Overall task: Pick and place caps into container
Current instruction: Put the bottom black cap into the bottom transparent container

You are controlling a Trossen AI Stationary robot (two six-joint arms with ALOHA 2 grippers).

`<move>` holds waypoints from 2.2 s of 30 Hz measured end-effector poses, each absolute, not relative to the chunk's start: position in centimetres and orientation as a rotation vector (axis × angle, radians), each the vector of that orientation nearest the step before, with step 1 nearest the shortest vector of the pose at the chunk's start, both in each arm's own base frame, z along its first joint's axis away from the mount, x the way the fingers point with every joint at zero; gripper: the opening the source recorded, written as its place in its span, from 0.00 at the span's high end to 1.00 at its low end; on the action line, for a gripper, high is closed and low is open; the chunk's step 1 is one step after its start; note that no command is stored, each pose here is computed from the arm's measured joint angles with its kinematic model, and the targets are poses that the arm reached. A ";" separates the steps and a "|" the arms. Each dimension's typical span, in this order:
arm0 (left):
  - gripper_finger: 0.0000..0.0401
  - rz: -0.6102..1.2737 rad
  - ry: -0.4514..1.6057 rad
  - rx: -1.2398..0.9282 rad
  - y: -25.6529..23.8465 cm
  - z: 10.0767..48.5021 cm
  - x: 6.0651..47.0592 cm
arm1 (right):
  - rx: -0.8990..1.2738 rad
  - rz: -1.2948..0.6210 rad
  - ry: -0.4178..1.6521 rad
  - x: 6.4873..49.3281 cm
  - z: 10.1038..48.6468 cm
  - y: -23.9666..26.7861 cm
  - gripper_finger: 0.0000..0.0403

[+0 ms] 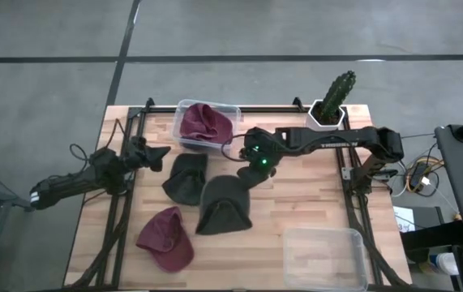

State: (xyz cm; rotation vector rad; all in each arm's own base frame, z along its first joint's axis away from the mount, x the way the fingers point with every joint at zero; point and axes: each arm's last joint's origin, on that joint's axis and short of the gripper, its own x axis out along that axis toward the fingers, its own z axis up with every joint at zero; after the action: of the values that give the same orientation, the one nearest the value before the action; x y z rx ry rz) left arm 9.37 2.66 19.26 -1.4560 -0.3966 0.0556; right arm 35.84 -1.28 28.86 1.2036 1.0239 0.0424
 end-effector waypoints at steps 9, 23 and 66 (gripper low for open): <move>0.83 -0.043 -0.341 -1.428 2.4 22.9 9.5 | 1.245 0.143 1.114 35.3 28.8 -1.2 0.97; 0.62 -0.038 -0.025 -1.405 3.2 29.0 14.6 | 1.357 0.237 1.177 35.2 29.1 -0.8 0.97; 0.62 -0.306 0.709 -1.500 0.3 30.7 27.7 | 1.346 0.361 1.179 35.4 30.7 -0.2 0.97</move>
State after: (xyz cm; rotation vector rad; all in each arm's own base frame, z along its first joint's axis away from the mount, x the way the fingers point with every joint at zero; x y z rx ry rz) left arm 27.71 0.30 30.74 -1.5002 0.7090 -0.3058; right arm 35.36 -0.24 30.68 1.3464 1.1788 0.3608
